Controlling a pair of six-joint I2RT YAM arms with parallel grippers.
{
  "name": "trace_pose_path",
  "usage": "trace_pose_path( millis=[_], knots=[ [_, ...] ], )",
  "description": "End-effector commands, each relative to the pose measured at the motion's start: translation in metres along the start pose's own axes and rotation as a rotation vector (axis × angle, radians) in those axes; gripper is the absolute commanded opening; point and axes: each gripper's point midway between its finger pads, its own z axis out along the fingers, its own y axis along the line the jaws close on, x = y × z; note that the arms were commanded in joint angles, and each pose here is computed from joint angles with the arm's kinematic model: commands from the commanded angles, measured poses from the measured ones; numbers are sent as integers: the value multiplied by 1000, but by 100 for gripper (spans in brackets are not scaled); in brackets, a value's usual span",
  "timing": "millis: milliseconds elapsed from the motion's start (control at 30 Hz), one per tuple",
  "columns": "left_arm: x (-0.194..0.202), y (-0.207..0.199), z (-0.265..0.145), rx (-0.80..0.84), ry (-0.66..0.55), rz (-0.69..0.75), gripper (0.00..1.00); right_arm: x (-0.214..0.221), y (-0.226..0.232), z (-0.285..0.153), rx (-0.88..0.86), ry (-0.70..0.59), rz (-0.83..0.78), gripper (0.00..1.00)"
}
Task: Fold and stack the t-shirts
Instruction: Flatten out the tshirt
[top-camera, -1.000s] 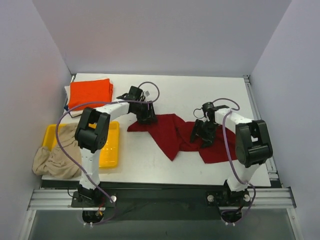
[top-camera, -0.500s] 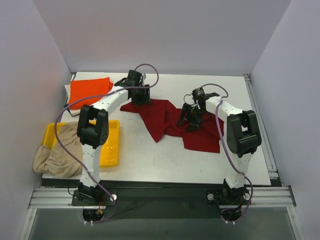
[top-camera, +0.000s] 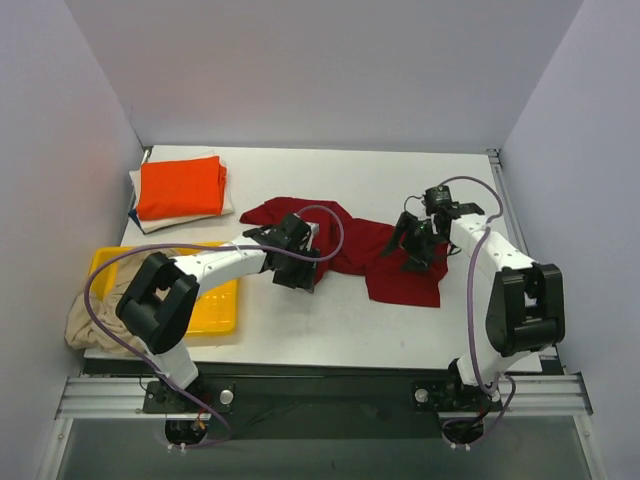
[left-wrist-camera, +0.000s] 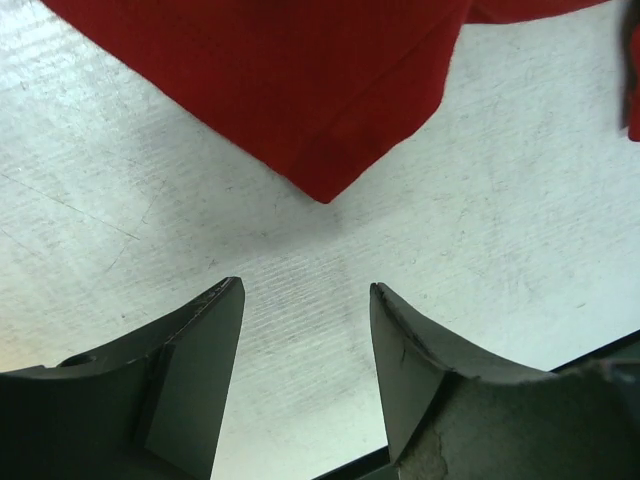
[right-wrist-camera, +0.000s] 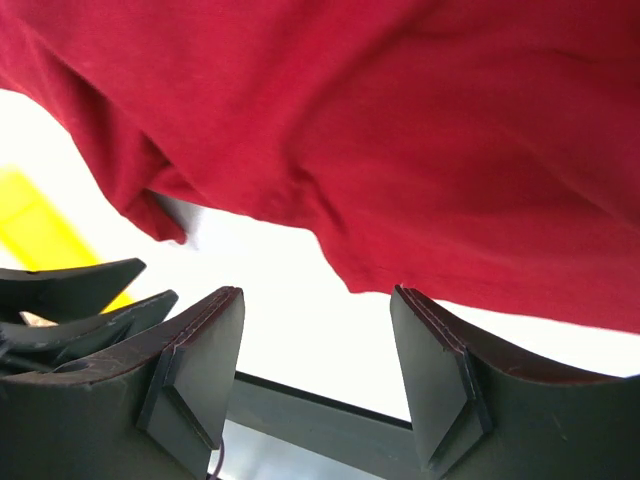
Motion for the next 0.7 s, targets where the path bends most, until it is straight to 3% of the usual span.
trace_pose_path(
  millis=[0, 300, 667],
  knots=[
    [-13, -6, 0, 11, -64, -39, 64, 7, -20, -16, 23, -22, 24, 61],
    [-23, -11, 19, -4, -108, -32, 63, 15, -39, -25, 33, -47, 52, 61],
    [-39, 0, 31, -77, -172, -33, 54, 30, -51, -23, 53, -33, 55, 61]
  ],
)
